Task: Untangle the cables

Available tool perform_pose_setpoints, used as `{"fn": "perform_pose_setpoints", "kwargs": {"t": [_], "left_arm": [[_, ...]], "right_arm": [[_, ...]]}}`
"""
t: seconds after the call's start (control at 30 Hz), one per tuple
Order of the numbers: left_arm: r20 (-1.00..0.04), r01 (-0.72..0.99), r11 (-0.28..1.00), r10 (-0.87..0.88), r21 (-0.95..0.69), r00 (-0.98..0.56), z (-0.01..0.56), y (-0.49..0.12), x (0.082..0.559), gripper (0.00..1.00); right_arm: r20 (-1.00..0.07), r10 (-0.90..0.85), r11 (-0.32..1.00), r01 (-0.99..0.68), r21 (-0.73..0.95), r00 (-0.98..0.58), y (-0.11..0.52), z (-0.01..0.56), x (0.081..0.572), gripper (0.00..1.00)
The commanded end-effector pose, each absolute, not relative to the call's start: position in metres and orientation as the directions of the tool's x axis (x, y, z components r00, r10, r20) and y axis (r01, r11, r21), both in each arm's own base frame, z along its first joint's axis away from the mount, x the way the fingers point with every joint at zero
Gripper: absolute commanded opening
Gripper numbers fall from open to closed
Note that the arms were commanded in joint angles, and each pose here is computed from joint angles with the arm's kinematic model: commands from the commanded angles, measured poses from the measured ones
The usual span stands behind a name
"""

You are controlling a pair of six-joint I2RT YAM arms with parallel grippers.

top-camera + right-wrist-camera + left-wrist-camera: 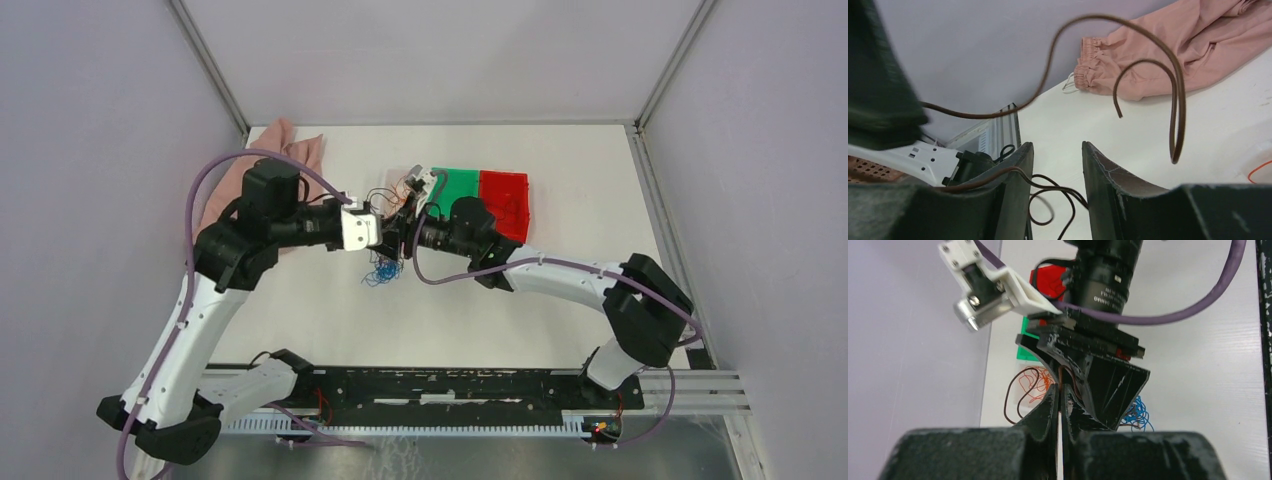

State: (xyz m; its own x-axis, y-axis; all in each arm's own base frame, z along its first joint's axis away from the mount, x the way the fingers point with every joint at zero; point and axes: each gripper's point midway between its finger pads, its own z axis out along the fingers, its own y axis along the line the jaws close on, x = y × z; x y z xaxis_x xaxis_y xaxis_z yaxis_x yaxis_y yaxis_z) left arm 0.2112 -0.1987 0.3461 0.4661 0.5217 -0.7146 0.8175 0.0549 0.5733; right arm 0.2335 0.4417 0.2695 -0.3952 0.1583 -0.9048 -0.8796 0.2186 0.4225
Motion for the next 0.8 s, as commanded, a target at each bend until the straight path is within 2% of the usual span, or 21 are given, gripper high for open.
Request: {"fn": "perform_pose_setpoints", "kwargs": {"t": [0.0, 0.17, 0.33, 0.57, 0.77], "left_arm": [[-0.766, 0.814, 0.11, 0.431, 0.57, 0.477, 0.387, -0.208, 0.203, 0.03], [-0.777, 0.804, 0.138, 0.395, 0.578, 0.491, 0.411, -0.211, 0.203, 0.03], [-0.737, 0.721, 0.212, 0.367, 0.66, 0.567, 0.454, -0.208, 0.212, 0.03], [-0.671, 0.574, 0.349, 0.338, 0.741, 0.66, 0.514, -0.2, 0.223, 0.03], [-0.623, 0.49, 0.405, 0.334, 0.772, 0.707, 0.546, -0.194, 0.226, 0.03]], "right_arm": [[-0.887, 0.23, 0.17, -0.881, 0.441, -0.4, 0.451, 0.294, 0.237, 0.46], [-0.881, 0.211, 0.247, -0.849, 0.468, -0.424, 0.444, 0.256, 0.244, 0.43], [-0.864, 0.209, 0.326, -0.801, 0.503, -0.458, 0.433, 0.219, 0.253, 0.4], [-0.836, 0.224, 0.368, -0.751, 0.548, -0.501, 0.424, 0.188, 0.255, 0.37], [-0.824, 0.233, 0.394, -0.725, 0.566, -0.516, 0.417, 0.177, 0.255, 0.36]]}}
